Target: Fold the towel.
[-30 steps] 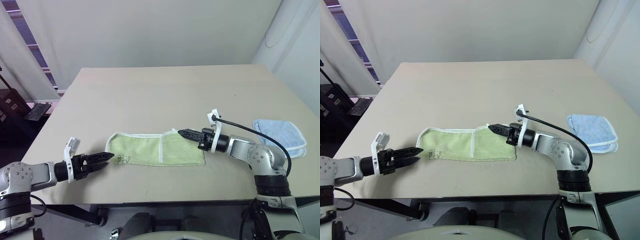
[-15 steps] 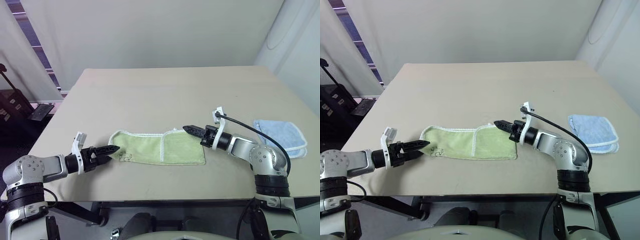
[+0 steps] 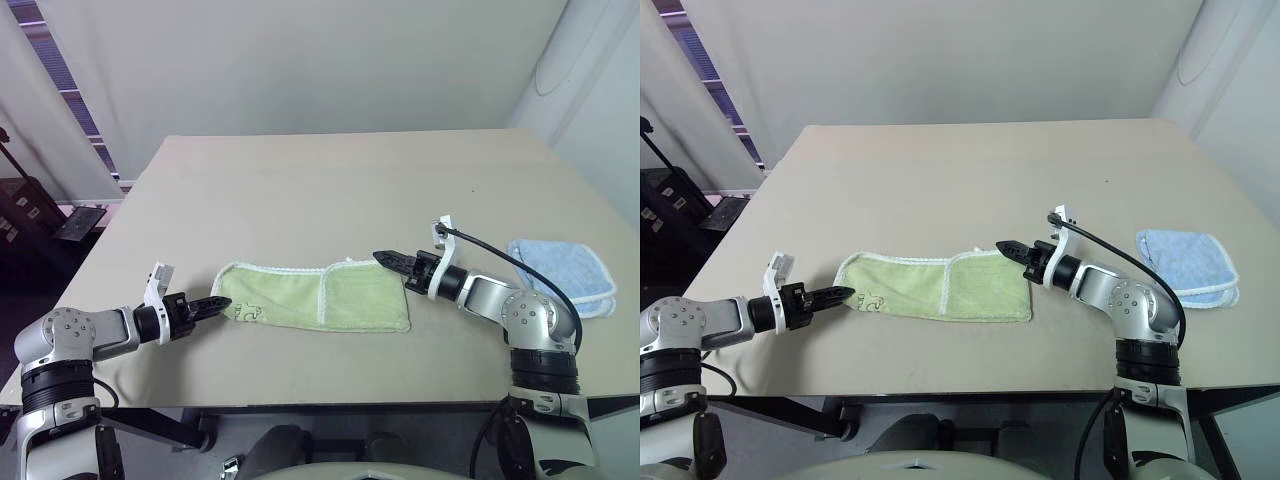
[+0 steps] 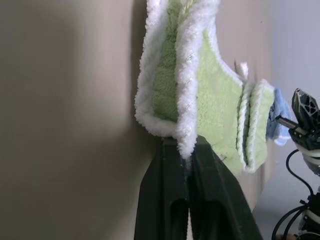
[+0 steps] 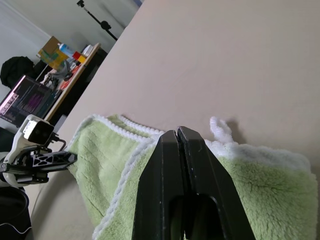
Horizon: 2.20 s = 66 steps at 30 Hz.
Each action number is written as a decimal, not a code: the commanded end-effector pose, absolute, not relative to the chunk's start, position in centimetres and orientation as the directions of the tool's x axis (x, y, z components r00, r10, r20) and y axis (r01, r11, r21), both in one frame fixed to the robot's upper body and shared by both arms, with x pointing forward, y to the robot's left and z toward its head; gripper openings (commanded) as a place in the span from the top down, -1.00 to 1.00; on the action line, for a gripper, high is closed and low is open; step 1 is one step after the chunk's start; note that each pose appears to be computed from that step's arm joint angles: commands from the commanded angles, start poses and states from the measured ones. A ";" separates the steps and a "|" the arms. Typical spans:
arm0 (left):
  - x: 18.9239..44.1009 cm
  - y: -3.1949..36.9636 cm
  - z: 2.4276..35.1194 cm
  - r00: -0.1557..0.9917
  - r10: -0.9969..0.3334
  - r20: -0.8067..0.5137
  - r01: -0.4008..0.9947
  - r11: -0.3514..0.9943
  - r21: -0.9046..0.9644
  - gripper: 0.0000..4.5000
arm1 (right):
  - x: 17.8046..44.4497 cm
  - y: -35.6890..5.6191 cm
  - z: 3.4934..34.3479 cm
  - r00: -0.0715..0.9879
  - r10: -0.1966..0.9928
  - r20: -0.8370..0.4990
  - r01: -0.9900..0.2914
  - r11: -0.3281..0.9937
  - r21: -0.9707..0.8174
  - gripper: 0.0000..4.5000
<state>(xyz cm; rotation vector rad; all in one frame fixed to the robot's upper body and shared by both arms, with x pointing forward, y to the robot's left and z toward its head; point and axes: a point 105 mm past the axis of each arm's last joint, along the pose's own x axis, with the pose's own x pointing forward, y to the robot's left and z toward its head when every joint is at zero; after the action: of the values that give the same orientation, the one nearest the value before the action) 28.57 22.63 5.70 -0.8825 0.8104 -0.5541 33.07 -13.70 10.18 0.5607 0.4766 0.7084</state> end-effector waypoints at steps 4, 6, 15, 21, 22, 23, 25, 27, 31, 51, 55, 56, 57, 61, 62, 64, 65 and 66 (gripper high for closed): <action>29.7 21.3 11.3 0.536 -0.797 -0.279 0.406 0.533 -0.743 0.98 | 31.3 -15.0 13.5 0.652 0.751 -0.101 -0.596 0.591 0.544 1.00; 29.7 19.9 12.9 0.470 -0.845 -0.257 0.508 0.497 -0.704 0.98 | 30.7 -15.5 13.9 0.646 0.758 -0.091 -0.613 0.586 0.530 1.00; 31.9 9.0 16.3 0.106 -0.977 -0.184 0.803 0.193 -0.563 0.98 | 30.7 -19.0 13.3 0.753 0.643 -0.136 -0.515 0.706 0.487 1.00; 31.4 1.9 15.3 -0.118 -0.980 -0.161 0.836 -0.011 -0.549 0.98 | 30.7 -19.9 13.0 0.819 0.553 -0.153 -0.436 0.774 0.459 1.00; 31.0 0.9 14.8 -0.155 -0.974 -0.167 0.830 -0.037 -0.556 0.98 | 30.6 -20.2 13.0 0.830 0.536 -0.154 -0.422 0.784 0.456 1.00; 30.8 0.4 14.4 -0.176 -0.969 -0.172 0.826 -0.051 -0.562 0.98 | 30.5 -20.3 13.0 0.836 0.526 -0.155 -0.412 0.790 0.454 1.00; 30.4 -0.7 12.9 -0.210 -0.954 -0.215 0.824 -0.054 -0.564 0.98 | 30.2 -21.0 12.7 0.855 0.491 -0.165 -0.375 0.807 0.457 1.00; 29.9 -1.3 11.8 -0.243 -0.939 -0.243 0.813 -0.061 -0.579 0.98 | 29.8 -21.4 12.3 0.870 0.460 -0.179 -0.339 0.820 0.461 1.00; 29.9 -2.0 10.7 -0.243 -0.932 -0.270 0.808 -0.040 -0.588 0.98 | 29.7 -22.0 11.5 0.888 0.412 -0.203 -0.286 0.841 0.460 1.00; 28.6 0.7 19.9 -0.288 -0.955 0.070 0.832 -0.286 -0.476 -0.80 | 30.5 -21.1 16.0 0.883 0.470 -0.016 -0.428 0.816 0.389 1.00; 30.6 2.8 20.8 -0.146 -0.986 0.082 0.883 -0.167 -0.439 -0.80 | 29.7 -17.6 17.7 0.792 0.610 0.028 -0.586 0.745 0.318 1.00; 30.5 3.7 20.5 -0.145 -0.986 0.079 0.886 -0.165 -0.433 -0.62 | 29.7 -16.9 18.4 0.770 0.636 0.051 -0.618 0.723 0.309 1.00; 30.6 4.3 20.3 -0.136 -0.988 0.077 0.887 -0.156 -0.434 -0.52 | 29.7 -16.4 18.9 0.752 0.655 0.067 -0.642 0.706 0.301 1.00; 31.4 5.7 17.6 -0.055 -0.998 -0.027 0.908 -0.039 -0.417 0.12 | 29.7 -14.0 19.5 0.660 0.748 0.066 -0.734 0.624 0.267 1.00; 31.4 5.9 16.9 -0.051 -0.997 -0.051 0.912 -0.025 -0.408 0.29 | 29.8 -13.5 19.5 0.644 0.763 0.063 -0.748 0.610 0.263 1.00; 31.5 6.0 15.2 -0.022 -0.995 -0.099 0.921 0.018 -0.390 0.61 | 30.1 -12.9 19.0 0.620 0.783 0.041 -0.763 0.590 0.264 1.00; 31.5 5.9 14.7 -0.018 -0.994 -0.104 0.921 0.024 -0.390 0.77 | 30.3 -12.7 18.6 0.608 0.793 0.026 -0.768 0.581 0.269 1.00; 31.6 5.7 14.2 -0.005 -0.994 -0.111 0.926 0.037 -0.375 0.94 | 30.3 -12.6 18.1 0.596 0.803 0.012 -0.773 0.570 0.278 1.00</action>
<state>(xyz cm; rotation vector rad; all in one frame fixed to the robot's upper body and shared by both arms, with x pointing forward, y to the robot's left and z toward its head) 31.41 6.10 13.92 -0.2698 0.4396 -1.5284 30.14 -12.54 17.88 0.2879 0.1287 0.9103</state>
